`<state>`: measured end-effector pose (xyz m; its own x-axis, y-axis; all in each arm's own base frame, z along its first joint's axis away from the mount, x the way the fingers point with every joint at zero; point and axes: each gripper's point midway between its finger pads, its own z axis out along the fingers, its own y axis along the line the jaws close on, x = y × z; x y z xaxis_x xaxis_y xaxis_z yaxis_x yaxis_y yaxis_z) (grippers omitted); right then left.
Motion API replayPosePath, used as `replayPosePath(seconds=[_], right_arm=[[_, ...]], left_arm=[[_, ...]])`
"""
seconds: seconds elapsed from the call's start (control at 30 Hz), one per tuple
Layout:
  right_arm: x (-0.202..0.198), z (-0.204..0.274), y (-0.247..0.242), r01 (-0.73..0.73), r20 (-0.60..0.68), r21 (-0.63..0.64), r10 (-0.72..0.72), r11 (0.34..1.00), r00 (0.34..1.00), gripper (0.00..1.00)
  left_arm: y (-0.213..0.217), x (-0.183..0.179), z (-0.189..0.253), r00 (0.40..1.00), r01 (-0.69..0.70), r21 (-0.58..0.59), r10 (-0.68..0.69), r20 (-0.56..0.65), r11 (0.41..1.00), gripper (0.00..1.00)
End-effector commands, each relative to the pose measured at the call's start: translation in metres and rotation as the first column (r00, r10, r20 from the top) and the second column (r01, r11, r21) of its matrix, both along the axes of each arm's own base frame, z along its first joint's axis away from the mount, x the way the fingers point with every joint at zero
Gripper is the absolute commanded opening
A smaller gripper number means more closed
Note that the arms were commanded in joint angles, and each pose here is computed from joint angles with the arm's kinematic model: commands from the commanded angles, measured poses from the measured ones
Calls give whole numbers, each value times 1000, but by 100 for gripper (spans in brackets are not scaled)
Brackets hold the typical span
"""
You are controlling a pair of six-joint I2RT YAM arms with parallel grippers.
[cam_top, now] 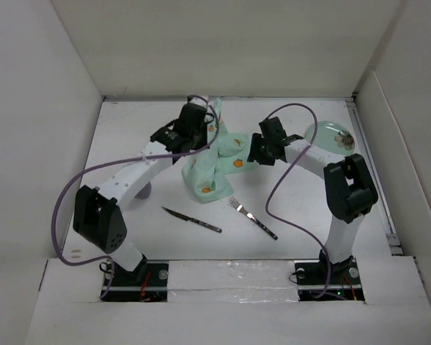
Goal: Set the dinner table for one person
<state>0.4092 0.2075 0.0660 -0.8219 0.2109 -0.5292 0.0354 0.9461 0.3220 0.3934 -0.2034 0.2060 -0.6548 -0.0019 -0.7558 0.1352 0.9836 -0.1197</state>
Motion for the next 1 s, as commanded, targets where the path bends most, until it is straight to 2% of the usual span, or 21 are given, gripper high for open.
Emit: replayPosePath(seconds=[0.0, 0.03, 0.07, 0.17, 0.3, 0.33, 0.43, 0.5, 0.53, 0.6, 0.63, 0.67, 0.77, 0.97], right_arm=[[14, 2, -10, 49, 4, -56, -49, 997, 999, 56], [15, -1, -10, 52, -6, -63, -52, 997, 999, 55], [14, -10, -11, 51, -28, -78, -53, 996, 998, 55], [16, -19, -13, 64, -53, -98, -69, 993, 996, 53], [13, -29, -10, 62, -82, -86, -69, 994, 994, 46], [12, -30, -10, 64, -85, -86, -72, 994, 994, 39], [10, -37, -12, 70, -94, -94, -79, 993, 992, 28], [9, -39, -9, 63, -97, -82, -71, 995, 993, 24], [8, -38, -10, 64, -95, -79, -71, 995, 993, 17], [10, -36, -12, 73, -83, -63, -78, 995, 994, 12], [11, -32, -17, 82, -72, -58, -86, 995, 994, 4], [11, -30, -17, 79, -67, -53, -83, 995, 994, 1], [15, -21, -22, 87, -37, -22, -88, 996, 995, 0], [15, -10, -28, 84, -11, 10, -84, 996, 996, 0]], left_arm=[[-44, -50, -13, 989, 145, -69, -146, -14, 987, 5], [-51, -54, 1, 985, 171, -138, -167, 36, 976, 21], [-49, -65, -22, 984, 176, -151, -179, -8, 973, 27], [-65, -84, -39, 965, 237, -213, -255, -62, 948, 38], [-91, -104, -66, 938, 323, -102, -333, -94, 941, 51], [-98, -111, -80, 929, 344, -72, -350, -120, 936, 52], [-100, -111, -105, 930, 330, -49, -333, -155, 943, 53], [-98, -110, -118, 930, 322, -34, -323, -175, 946, 54], [-97, -111, -131, 927, 320, -15, -317, -199, 947, 54], [-94, -112, -147, 921, 323, 13, -312, -233, 946, 54], [-97, -114, -151, 916, 339, 23, -324, -236, 941, 54], [-99, -116, -154, 912, 349, 35, -331, -240, 937, 54], [-96, -111, -165, 921, 335, 96, -305, -241, 937, 55], [-96, -111, -187, 918, 332, 143, -285, -277, 932, 55]])
